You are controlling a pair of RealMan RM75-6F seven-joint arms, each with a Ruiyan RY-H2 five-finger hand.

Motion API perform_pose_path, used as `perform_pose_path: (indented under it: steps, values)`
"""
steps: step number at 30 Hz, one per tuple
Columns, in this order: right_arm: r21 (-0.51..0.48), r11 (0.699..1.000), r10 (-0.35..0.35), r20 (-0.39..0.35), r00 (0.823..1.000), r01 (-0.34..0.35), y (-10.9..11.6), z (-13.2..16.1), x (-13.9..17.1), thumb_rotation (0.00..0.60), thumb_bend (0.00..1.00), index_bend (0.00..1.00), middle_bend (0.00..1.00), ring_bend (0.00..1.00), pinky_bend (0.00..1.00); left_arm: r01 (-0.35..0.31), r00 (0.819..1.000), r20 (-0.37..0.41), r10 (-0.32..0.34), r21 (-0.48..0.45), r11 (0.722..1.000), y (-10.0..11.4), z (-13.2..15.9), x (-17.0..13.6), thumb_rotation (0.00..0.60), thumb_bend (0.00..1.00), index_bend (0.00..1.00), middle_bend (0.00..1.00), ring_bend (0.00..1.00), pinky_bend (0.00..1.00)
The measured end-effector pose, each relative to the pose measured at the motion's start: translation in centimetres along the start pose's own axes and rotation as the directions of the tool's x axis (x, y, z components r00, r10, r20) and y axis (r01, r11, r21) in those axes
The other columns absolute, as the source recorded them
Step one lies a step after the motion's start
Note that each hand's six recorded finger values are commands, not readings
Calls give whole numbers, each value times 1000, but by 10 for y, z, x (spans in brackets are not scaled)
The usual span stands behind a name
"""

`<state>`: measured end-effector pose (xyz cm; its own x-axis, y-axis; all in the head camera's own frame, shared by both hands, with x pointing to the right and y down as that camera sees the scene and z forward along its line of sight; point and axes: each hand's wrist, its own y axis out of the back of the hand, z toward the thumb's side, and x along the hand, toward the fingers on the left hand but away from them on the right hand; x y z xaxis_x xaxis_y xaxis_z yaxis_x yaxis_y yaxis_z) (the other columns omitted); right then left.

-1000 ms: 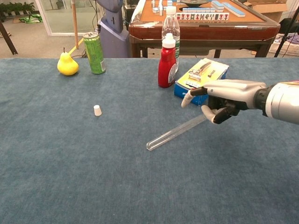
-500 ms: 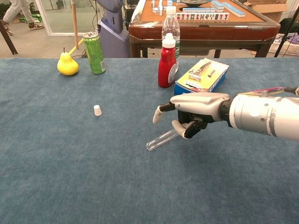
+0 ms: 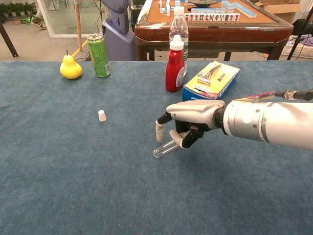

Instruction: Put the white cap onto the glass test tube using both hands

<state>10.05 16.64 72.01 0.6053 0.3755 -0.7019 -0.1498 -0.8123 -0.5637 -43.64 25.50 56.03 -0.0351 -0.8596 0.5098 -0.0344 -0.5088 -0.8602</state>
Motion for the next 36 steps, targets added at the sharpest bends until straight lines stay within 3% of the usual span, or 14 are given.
perform_pose_path:
  steps: [19, 36]
  values:
    - [27, 998, 58, 0, 998, -58, -12, 1, 0, 600, 1000, 396, 1000, 1000, 1000, 7, 1000, 0, -7, -13, 1000, -2, -1, -2, 600, 248, 47, 31, 4, 19]
    - [62, 989, 133, 72, 988, -138, -22, -39, 51, 600, 1000, 445, 1000, 1000, 1000, 13, 1000, 5, -13, -11, 1000, -3, 2, -3, 600, 248, 47, 31, 4, 19]
